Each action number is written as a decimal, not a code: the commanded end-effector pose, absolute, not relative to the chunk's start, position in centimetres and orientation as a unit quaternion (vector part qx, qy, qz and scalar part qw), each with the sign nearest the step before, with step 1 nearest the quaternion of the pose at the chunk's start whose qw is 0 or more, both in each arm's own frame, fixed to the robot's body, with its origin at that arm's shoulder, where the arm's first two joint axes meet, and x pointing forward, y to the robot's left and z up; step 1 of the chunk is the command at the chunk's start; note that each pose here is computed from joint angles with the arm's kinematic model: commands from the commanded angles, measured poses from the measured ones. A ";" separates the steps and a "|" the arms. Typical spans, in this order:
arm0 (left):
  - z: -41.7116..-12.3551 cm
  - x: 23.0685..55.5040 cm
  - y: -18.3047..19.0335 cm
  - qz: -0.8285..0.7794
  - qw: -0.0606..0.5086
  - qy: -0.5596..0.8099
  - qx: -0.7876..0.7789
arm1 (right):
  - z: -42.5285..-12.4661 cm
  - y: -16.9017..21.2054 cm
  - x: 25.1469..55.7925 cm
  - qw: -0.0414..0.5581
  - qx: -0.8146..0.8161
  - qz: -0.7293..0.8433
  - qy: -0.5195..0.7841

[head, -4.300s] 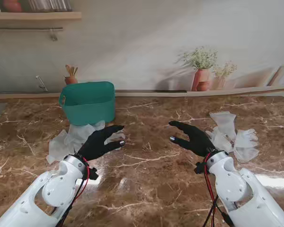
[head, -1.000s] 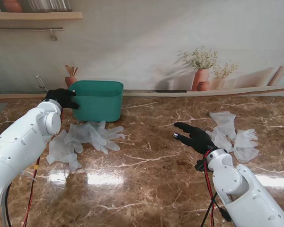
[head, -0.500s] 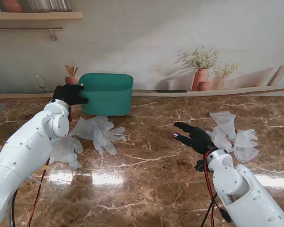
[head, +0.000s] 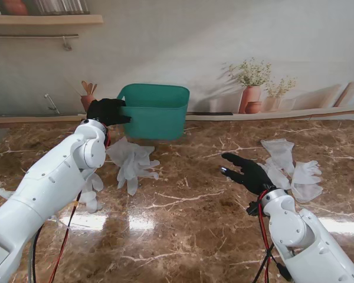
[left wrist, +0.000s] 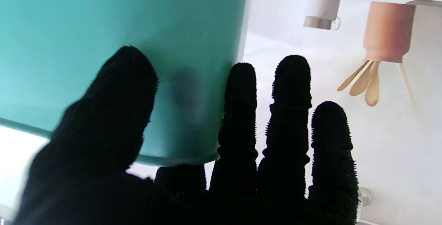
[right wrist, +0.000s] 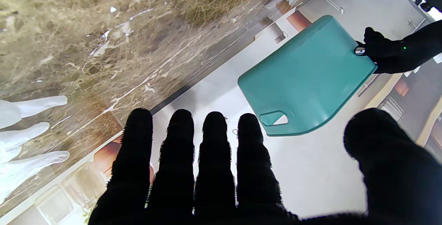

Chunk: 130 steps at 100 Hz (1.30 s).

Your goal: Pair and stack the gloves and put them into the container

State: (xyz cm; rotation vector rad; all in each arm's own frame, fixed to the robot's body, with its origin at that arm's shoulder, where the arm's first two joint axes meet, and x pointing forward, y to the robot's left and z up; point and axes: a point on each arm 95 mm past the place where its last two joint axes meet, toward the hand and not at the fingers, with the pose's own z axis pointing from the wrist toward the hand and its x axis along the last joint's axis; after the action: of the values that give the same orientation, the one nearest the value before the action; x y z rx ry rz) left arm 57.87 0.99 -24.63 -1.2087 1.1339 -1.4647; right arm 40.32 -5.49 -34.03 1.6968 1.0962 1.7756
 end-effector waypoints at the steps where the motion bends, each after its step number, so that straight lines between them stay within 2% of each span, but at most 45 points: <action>1: -23.1 57.9 -0.8 -0.613 0.445 0.448 -0.475 | -34.7 -5.5 39.9 0.218 0.623 0.634 0.402; 25: -22.0 57.1 -2.3 -0.629 0.437 0.443 -0.466 | -35.2 -4.7 39.9 0.203 0.625 0.628 0.416; 45: -22.1 56.6 -4.2 -0.641 0.425 0.444 -0.460 | -34.7 -5.2 39.4 0.221 0.621 0.637 0.401; 130: -29.1 55.6 -12.4 -0.633 0.403 0.456 -0.479 | -34.4 -7.3 38.4 0.259 0.630 0.637 0.362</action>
State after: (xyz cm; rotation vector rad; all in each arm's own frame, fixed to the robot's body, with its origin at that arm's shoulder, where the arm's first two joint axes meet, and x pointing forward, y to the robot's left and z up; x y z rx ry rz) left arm 55.85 -10.95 -28.86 -1.2050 1.1517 -1.5906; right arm 38.74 -7.31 -33.74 1.6701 0.9835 1.7429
